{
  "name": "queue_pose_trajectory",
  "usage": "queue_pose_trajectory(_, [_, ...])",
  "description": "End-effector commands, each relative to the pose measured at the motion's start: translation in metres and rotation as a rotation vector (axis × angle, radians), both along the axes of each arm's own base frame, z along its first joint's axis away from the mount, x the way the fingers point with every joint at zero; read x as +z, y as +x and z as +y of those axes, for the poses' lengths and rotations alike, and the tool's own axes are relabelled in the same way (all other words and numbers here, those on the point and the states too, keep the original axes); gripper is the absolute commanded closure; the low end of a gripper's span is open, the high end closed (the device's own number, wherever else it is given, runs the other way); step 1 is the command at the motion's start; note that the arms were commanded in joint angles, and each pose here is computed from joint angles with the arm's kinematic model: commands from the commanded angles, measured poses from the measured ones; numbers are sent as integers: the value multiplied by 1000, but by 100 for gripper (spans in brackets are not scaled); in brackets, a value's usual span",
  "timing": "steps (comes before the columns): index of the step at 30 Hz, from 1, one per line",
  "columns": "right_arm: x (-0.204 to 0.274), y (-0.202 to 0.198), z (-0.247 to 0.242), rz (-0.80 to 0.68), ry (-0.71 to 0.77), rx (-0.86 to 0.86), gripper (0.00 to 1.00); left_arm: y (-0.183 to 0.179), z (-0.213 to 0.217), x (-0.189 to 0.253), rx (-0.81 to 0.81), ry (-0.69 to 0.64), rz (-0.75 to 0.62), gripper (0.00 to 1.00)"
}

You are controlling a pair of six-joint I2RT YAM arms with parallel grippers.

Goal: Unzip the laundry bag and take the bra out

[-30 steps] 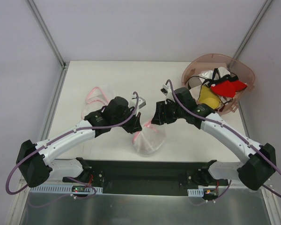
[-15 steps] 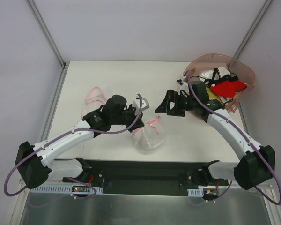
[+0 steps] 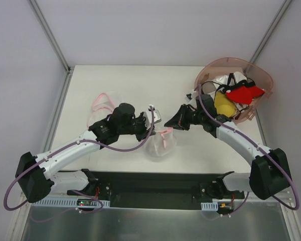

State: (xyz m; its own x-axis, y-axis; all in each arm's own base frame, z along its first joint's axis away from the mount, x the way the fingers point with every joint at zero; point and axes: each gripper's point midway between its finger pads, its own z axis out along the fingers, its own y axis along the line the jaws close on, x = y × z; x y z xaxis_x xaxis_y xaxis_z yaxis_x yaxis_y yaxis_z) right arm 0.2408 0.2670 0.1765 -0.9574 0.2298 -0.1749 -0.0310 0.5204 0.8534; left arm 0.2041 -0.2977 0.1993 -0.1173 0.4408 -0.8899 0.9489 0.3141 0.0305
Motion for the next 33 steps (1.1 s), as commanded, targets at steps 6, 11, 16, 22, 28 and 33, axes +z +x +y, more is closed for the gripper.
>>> queue_pose_trajectory(6, [21, 4, -13, -125, -85, -207, 99, -3, -9, 31, -33, -111, -32, 1])
queue_pose_trajectory(11, [23, -7, -6, -124, -107, -262, 99, -11, -18, 37, -39, -182, 31, 3])
queue_pose_trajectory(16, [22, -6, -10, -129, -132, -316, 99, -18, -24, 25, -33, -200, 74, 13])
queue_pose_trajectory(22, [16, -4, -15, -103, -161, -357, 99, -32, -36, 29, -22, -245, 94, 20])
queue_pose_trajectory(28, [11, -3, -19, -55, -166, -409, 99, -19, -41, 16, 103, -262, 104, 22])
queue_pose_trajectory(33, [9, -6, -21, -26, -173, -423, 99, -6, -48, 1, 158, -242, 107, 30])
